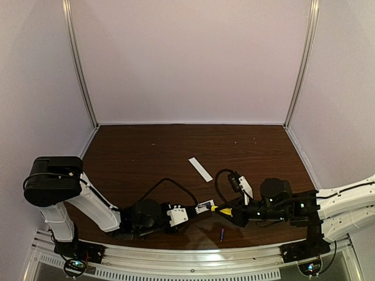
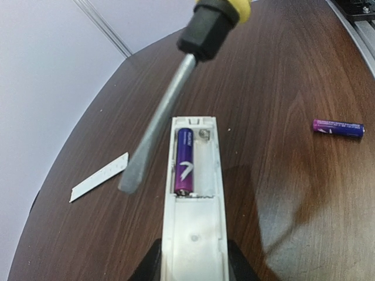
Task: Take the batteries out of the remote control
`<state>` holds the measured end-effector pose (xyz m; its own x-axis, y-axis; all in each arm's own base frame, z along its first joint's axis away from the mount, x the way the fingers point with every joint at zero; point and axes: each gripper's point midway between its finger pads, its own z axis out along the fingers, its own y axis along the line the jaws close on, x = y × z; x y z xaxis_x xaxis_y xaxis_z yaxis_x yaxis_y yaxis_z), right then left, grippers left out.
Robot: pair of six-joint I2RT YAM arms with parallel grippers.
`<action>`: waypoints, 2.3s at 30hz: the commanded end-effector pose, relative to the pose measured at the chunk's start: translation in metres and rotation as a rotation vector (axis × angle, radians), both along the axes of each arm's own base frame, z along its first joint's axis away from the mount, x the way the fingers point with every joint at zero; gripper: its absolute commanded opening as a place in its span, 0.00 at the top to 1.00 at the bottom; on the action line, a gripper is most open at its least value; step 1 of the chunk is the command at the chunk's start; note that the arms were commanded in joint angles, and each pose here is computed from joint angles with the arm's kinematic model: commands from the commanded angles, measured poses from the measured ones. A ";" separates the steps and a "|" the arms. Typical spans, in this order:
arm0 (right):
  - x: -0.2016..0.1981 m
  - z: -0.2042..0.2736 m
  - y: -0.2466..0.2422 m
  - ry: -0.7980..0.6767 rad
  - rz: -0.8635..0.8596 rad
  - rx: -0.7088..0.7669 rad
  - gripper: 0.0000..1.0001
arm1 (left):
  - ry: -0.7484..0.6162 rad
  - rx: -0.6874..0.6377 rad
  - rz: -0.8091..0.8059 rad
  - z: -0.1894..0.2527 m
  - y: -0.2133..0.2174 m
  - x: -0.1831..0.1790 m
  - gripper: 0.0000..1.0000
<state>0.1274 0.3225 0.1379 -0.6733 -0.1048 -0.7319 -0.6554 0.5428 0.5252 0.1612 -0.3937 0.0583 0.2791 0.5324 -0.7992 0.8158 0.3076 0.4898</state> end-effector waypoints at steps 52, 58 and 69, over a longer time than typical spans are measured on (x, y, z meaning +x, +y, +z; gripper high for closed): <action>0.043 -0.012 -0.030 -0.043 -0.267 -0.277 1.00 | 0.204 -0.122 0.025 0.017 -0.004 0.012 1.00; 0.044 -0.016 -0.031 -0.043 -0.279 -0.305 1.00 | 0.204 -0.121 0.029 0.017 -0.003 0.012 1.00; 0.037 -0.015 -0.026 -0.050 -0.260 -0.311 1.00 | 0.203 -0.121 0.036 0.018 -0.002 0.013 1.00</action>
<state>0.1662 0.2934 0.1174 -0.6850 -0.1410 -0.7147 -0.4863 0.8190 0.3046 0.1703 -0.3942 0.0607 0.0890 0.4845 -0.8703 0.8885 0.3563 0.2892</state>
